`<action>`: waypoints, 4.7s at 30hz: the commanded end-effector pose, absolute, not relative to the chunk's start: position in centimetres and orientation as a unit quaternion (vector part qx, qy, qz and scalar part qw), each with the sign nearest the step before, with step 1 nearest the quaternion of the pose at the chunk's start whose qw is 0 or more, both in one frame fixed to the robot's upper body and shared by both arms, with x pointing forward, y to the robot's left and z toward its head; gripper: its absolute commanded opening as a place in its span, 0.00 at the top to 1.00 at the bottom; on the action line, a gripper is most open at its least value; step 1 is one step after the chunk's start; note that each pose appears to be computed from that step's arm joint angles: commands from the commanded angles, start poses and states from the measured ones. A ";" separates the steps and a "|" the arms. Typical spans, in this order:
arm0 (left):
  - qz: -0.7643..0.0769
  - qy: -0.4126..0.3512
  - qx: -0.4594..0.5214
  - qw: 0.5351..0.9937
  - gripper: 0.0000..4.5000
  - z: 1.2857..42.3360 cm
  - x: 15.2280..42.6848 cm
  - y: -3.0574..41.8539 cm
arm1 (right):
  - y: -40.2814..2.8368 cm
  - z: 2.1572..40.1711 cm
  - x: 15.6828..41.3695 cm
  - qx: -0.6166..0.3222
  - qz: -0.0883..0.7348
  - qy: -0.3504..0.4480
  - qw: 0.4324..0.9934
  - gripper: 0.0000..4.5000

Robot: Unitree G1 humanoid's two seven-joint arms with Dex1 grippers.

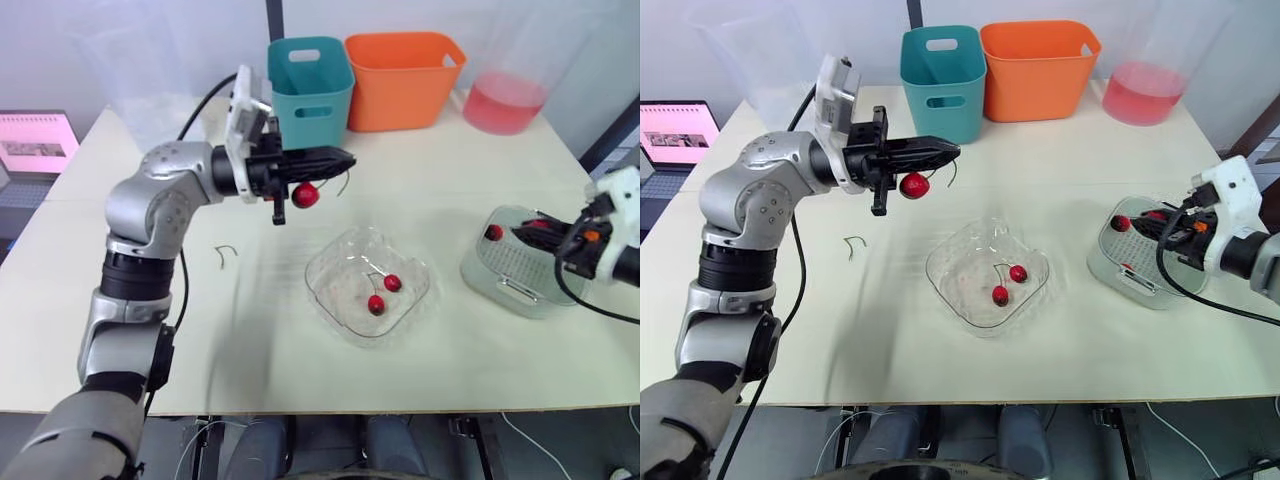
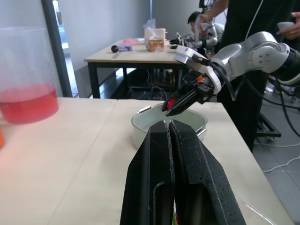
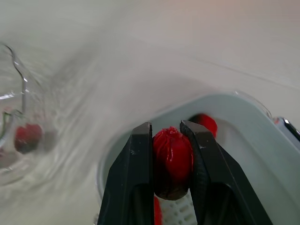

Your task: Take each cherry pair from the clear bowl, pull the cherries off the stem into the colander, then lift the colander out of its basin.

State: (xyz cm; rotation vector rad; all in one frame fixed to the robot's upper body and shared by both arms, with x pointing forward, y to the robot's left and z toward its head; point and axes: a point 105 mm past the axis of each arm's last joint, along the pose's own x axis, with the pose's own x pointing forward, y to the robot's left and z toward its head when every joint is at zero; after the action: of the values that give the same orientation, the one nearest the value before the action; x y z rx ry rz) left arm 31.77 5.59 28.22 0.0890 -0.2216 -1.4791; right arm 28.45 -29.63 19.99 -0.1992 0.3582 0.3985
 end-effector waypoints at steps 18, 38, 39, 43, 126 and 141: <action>-0.657 -0.144 -0.004 0.740 1.00 31.3 32.0 5.9 | -18.5 26.7 28.2 0.016 0.410 0.041 0.911 0.01; -0.695 -0.126 -0.021 0.708 1.00 31.7 29.7 5.6 | -4.6 26.6 27.9 0.202 0.557 0.009 0.805 0.01; -0.695 -0.125 -0.022 0.708 1.00 31.7 29.7 5.5 | -4.4 26.6 27.8 0.204 0.559 0.009 0.804 0.01; -0.696 -0.125 -0.023 0.707 1.00 31.5 29.6 5.3 | -3.8 26.8 27.8 0.210 0.564 0.007 0.799 0.01; -0.690 -0.133 -0.020 0.711 1.00 31.9 30.1 5.3 | -3.4 24.8 27.9 0.237 0.547 0.033 0.802 0.80; -0.685 -0.143 -0.022 0.714 1.00 32.3 30.4 5.3 | -3.8 21.5 27.5 0.185 0.540 0.076 0.817 0.80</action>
State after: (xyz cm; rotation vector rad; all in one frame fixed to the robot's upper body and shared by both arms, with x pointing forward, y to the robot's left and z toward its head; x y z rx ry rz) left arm 30.96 5.08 30.66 -0.0713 -0.2398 -1.5147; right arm 27.76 -3.85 20.28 0.4103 0.2177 1.1270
